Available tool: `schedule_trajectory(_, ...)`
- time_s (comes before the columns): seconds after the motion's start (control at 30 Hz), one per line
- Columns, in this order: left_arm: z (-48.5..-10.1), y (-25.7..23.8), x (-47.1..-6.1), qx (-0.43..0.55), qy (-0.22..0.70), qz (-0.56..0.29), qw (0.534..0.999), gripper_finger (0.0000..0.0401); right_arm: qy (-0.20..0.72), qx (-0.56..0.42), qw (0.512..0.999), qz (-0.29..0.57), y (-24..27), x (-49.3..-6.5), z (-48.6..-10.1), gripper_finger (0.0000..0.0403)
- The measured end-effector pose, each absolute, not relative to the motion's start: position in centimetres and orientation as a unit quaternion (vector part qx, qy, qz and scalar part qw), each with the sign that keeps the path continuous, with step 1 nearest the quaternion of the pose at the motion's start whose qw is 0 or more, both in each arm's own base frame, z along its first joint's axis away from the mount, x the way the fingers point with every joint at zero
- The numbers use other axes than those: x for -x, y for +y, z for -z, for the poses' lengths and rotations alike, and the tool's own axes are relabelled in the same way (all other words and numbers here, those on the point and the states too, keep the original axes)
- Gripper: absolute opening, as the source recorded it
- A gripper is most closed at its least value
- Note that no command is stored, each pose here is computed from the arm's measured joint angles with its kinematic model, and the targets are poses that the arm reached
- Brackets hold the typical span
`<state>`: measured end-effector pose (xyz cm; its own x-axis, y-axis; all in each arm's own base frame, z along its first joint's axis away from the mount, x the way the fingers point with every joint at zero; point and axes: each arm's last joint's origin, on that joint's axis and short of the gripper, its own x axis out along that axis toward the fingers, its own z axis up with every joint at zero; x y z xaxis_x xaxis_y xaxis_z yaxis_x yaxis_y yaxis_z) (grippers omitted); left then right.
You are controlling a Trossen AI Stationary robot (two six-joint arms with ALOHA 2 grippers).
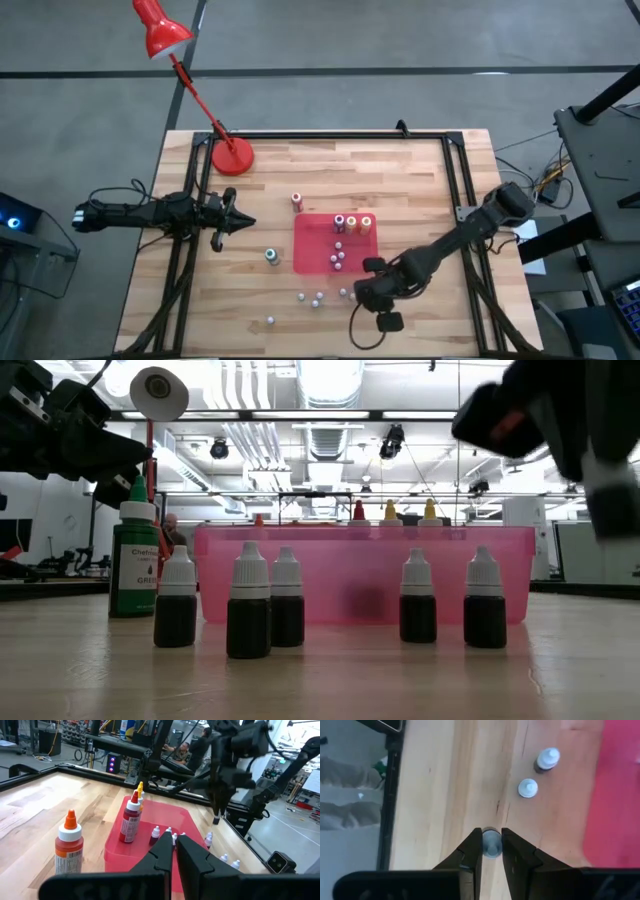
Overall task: Pick & Place food coloring
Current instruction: Put the bottom right small green food coloring bottle into the container
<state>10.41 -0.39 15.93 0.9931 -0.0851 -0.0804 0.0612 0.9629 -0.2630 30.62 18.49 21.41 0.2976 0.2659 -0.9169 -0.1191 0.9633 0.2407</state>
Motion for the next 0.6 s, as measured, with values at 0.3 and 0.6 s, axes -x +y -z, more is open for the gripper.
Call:
schedule_trajectory(0.3,-15.9,-0.4,-10.4,0.131,0.046,0.037,0.99,0.0,0.552,-0.074,0.824,-0.107,14.7,-31.0,-24.4,0.005)
schedule_trajectory(0.6,-15.9,-0.4,-10.4,0.131,0.047,0.037,0.99,0.0,0.535,-0.007,0.838,-0.106,10.9,-32.5,-24.4,0.005)
